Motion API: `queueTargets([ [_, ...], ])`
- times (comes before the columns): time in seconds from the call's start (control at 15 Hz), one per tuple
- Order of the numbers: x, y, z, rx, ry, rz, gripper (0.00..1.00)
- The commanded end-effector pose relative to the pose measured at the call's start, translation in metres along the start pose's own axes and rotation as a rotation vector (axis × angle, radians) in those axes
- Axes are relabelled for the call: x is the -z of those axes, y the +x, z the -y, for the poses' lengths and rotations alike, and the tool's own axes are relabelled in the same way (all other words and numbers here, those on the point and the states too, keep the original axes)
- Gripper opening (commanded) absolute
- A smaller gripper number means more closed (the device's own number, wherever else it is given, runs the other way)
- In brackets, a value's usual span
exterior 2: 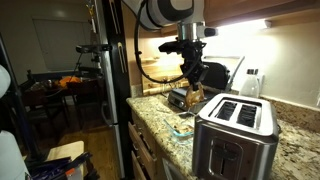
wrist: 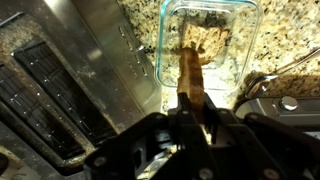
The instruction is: Put one slice of bread inside the toaster
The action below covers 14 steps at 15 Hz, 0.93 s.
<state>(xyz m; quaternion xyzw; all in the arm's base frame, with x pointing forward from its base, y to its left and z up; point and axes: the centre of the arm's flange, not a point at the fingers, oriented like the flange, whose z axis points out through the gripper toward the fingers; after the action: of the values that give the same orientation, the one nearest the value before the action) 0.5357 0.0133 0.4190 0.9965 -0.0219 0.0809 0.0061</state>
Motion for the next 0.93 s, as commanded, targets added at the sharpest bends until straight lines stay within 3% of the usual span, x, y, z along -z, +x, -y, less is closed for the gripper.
queueTargets([
  [0.0,0.018,-0.024,-0.019,0.007,-0.007,-0.032,0.08],
  [0.87,0.033,-0.022,-0.049,0.096,-0.024,-0.028,0.08],
])
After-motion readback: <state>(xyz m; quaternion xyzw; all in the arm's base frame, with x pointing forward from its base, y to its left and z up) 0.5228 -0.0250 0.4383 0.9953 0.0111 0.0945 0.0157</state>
